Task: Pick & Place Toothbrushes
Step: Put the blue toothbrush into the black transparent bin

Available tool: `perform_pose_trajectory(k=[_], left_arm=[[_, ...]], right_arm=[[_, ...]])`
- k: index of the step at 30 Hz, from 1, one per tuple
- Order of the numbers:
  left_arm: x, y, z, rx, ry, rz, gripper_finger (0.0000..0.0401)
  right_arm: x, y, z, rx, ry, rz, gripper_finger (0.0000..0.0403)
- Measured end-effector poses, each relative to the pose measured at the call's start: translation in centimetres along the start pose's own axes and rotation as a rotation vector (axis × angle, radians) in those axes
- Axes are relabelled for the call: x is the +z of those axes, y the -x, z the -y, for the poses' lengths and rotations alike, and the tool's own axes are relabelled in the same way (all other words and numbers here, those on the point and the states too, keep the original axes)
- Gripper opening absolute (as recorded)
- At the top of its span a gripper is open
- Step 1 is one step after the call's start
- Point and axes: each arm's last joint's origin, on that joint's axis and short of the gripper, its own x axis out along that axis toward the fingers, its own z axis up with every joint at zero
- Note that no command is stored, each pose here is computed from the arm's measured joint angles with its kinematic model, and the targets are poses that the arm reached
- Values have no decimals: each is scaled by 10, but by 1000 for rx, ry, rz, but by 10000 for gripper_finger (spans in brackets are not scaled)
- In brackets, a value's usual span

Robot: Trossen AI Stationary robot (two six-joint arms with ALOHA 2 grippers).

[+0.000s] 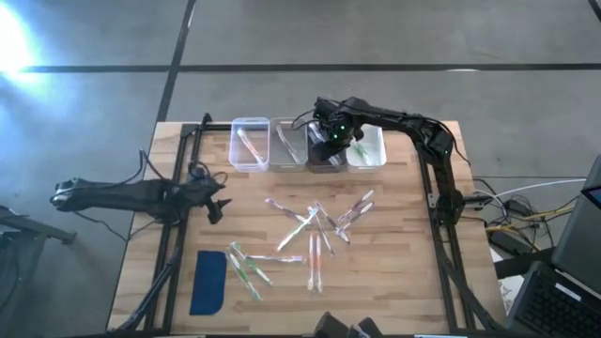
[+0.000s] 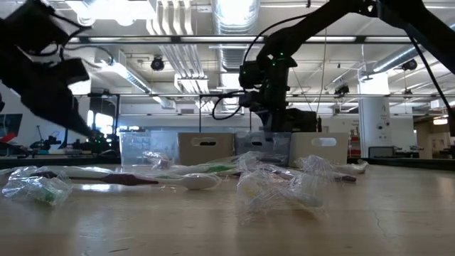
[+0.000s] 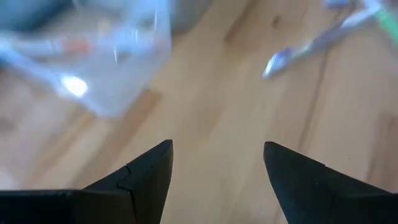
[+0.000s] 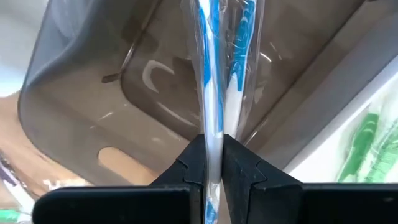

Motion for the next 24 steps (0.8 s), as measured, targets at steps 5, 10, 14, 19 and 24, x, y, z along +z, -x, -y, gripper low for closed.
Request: perform_pose_trajectory(k=[5,10,14,19,24], left_arm=[[-11,-7,1,-19,24,-65,257],[-3,-5,2,-29,41,-33,257],[-4,-6,2,-26,40,-34,257],[-7,-7,2,-23,37,-42,257],[-9,-8,2,-20,34,-49,257]], right_arm=[[2,-6,3,14,-3,27,23],[2,-16,9,31,-33,18,23],[1,-23,14,30,-40,15,23],[-1,-31,19,41,-47,13,23],[0,-41,21,46,-10,-16,24]])
